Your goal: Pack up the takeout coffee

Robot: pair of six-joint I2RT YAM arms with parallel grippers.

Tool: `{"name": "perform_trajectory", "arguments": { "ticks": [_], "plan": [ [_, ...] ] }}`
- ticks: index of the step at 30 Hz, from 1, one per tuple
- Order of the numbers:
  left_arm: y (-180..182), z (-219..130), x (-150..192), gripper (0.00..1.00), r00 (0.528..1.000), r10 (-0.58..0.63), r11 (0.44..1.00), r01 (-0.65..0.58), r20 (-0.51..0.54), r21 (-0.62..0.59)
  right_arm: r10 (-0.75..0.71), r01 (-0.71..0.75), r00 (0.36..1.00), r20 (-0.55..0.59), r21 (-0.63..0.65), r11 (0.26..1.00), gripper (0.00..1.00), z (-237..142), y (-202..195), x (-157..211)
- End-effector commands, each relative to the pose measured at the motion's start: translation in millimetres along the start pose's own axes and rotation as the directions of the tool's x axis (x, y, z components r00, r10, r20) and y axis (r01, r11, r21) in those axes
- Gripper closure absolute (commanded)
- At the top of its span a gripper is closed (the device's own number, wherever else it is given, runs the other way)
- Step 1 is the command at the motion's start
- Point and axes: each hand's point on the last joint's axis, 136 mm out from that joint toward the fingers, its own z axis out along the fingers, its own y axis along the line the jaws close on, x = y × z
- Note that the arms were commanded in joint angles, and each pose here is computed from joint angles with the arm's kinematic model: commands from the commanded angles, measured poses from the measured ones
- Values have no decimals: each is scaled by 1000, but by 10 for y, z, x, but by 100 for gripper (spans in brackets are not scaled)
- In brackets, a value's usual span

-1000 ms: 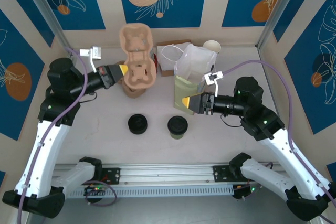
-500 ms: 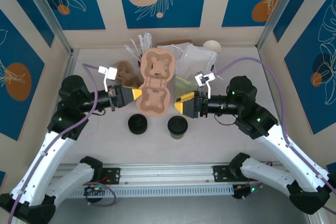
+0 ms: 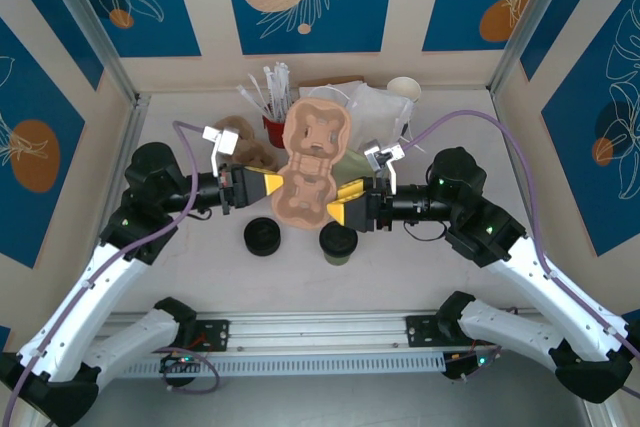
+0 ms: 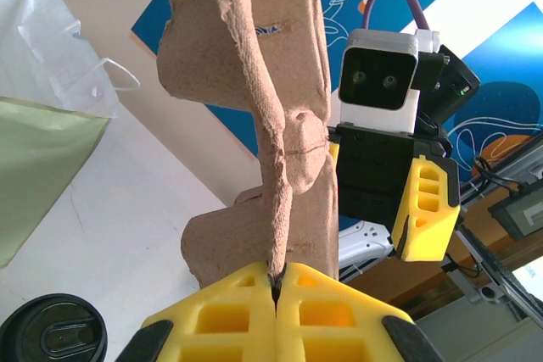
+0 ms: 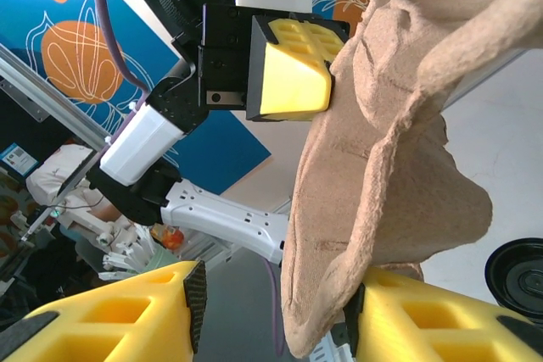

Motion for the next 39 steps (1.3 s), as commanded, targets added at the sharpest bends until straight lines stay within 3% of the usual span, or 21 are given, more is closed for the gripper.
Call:
{"name": "perform_trajectory", "arguments": {
  "ticks": [1, 9, 14, 19, 22, 25, 27, 32, 39],
  "plan": [
    [-186, -6, -116, 99, 996, 77, 996, -79, 34, 36, -63, 64, 998, 21, -33, 997, 53, -41, 163, -83],
    [-204, 6, -129, 100, 996, 82, 996, -83, 43, 39, -64, 65, 998, 25, -24, 998, 63, -39, 155, -76],
    [-216, 22, -131, 100, 996, 81, 996, -83, 46, 43, -63, 61, 996, 59, 20, 998, 75, -75, 107, -109],
    [-239, 32, -122, 99, 994, 98, 994, -100, 44, 43, -37, 32, 997, 62, 73, 997, 96, -98, 40, -124],
    [-229, 33, -114, 86, 993, 112, 993, -113, 35, 21, -31, 25, 997, 67, 90, 996, 100, -126, 35, -137],
    [-226, 14, -103, 50, 990, 138, 990, -138, 18, -14, -22, 14, 997, 68, 122, 992, 100, -186, 43, -152],
    [-217, -25, -106, 37, 985, 170, 984, -170, 0, -60, -12, 3, 998, 62, 147, 989, 100, -232, 47, -153],
    [-248, -129, -176, 29, 960, 268, 946, -279, -83, -167, 53, -59, 998, 31, 243, 968, 100, -364, -18, -99],
    [-552, -216, -402, 29, 875, 472, 860, -484, -107, -163, 228, -203, 973, -36, 339, 919, 100, -471, -120, 83]
  ]
}}
